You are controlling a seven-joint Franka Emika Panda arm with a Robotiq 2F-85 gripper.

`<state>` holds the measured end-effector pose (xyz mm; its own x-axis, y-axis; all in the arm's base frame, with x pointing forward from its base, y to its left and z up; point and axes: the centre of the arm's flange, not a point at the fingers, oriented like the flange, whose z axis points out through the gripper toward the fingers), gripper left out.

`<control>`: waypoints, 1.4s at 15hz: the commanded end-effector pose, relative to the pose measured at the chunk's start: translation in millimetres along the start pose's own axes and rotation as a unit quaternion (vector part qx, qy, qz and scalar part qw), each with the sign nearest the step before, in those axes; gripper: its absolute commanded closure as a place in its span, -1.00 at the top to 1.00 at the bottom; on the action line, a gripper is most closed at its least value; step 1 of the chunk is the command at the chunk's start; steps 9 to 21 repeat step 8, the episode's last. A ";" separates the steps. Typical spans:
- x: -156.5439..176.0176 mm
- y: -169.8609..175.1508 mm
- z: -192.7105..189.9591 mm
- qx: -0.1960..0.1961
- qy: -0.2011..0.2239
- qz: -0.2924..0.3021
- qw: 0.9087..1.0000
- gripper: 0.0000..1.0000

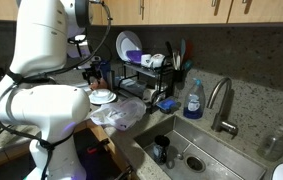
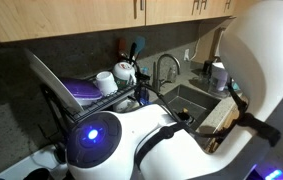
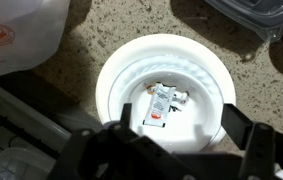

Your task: Put the object into the white bowl

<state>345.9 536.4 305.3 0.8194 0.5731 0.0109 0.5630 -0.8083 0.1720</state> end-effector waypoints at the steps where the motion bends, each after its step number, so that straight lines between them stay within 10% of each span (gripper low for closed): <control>1: -40.5 9.1 -32.0 -0.004 0.014 0.024 1.000 1.00; 21: -49.1 5.8 -39.6 -0.013 -0.001 0.014 1.000 1.00</control>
